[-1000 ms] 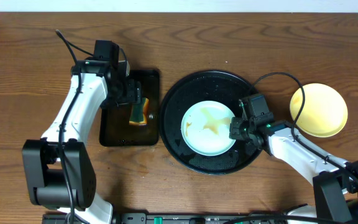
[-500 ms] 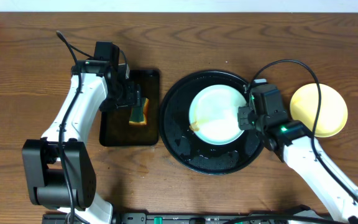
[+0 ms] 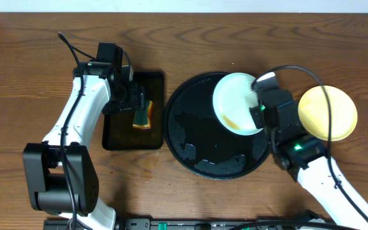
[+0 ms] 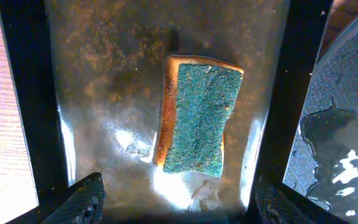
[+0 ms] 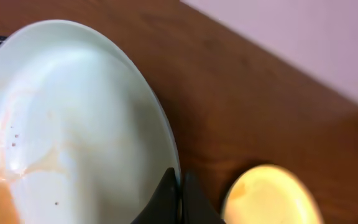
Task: Clean dirty plates on tray and stack at the side
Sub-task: 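Lift the blue plate with right gripper and stack it on the yellow plate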
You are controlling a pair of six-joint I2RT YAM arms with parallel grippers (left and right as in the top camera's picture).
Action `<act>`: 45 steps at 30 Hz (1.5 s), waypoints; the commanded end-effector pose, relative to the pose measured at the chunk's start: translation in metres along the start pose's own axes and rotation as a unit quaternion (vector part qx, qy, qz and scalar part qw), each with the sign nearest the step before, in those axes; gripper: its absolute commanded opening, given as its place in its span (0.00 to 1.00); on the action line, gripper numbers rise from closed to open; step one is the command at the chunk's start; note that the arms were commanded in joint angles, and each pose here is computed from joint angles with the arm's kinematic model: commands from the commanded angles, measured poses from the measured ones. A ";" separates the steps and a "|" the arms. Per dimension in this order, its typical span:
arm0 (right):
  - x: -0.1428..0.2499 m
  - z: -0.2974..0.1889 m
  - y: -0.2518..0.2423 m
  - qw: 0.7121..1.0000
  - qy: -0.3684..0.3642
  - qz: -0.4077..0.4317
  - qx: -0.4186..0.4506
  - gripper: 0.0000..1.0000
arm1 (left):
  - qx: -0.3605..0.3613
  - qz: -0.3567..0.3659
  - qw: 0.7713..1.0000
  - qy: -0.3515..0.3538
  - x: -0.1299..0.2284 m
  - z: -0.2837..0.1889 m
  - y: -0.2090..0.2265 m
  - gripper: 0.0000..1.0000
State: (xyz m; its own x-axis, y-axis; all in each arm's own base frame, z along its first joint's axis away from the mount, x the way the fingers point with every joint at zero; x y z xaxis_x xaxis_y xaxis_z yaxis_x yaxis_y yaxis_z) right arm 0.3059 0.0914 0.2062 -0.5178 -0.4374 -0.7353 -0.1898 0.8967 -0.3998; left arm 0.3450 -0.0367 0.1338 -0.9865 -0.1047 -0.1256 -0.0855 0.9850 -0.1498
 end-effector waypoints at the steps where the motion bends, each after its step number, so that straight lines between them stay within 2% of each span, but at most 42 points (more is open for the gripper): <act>1: -0.015 -0.015 -0.001 0.995 -0.019 -0.084 0.057 0.01 | -0.003 -0.002 1.000 0.000 0.001 0.000 0.000 0.78; 5: -0.023 -0.028 0.003 0.984 -0.025 -0.134 0.117 0.01 | -0.002 -0.002 1.000 -0.001 0.000 0.000 0.000 0.79; 9: -0.031 -0.039 -0.005 0.975 -0.033 -0.125 0.183 0.01 | -0.002 -0.002 1.000 -0.001 0.000 0.000 0.000 0.79; 20: -0.032 -0.040 -0.006 0.975 -0.038 -0.106 0.190 0.01 | -0.002 -0.002 1.000 -0.001 0.000 0.000 0.000 0.79; 26: -0.018 -0.030 -0.024 0.980 -0.027 0.026 0.195 0.01 | -0.002 -0.002 1.000 -0.001 0.000 0.000 0.000 0.79; 30: -0.004 -0.018 -0.053 0.972 -0.002 0.091 0.217 0.01 | -0.002 -0.002 1.000 -0.001 0.000 0.000 0.000 0.79; 37: 0.034 -0.002 -0.125 0.936 0.038 0.222 0.271 0.01 | -0.002 -0.002 1.000 -0.001 0.000 0.000 0.000 0.79; 45: 0.099 0.008 -0.180 0.875 0.101 0.372 0.293 0.01 | -0.002 -0.002 1.000 -0.001 0.000 0.000 0.000 0.79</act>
State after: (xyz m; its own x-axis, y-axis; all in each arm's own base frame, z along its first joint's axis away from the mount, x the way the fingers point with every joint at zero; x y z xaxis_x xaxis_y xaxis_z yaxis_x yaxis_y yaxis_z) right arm 0.2940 -0.0976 0.2091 -0.5359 0.1756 -0.8258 0.6286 0.7360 -0.2514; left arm 0.3454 -0.0368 0.1339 -0.9863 -0.1047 -0.1278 -0.0851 0.9849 -0.1505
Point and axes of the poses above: each gripper's point midway between its finger pads, its own z axis out along the fingers, its own y axis along the line the jaws close on, x = y × z, the point moved 5 cm from there along -z, back along the fingers, and after that the axes turned 1 degree about -z, right-handed, at the moved point
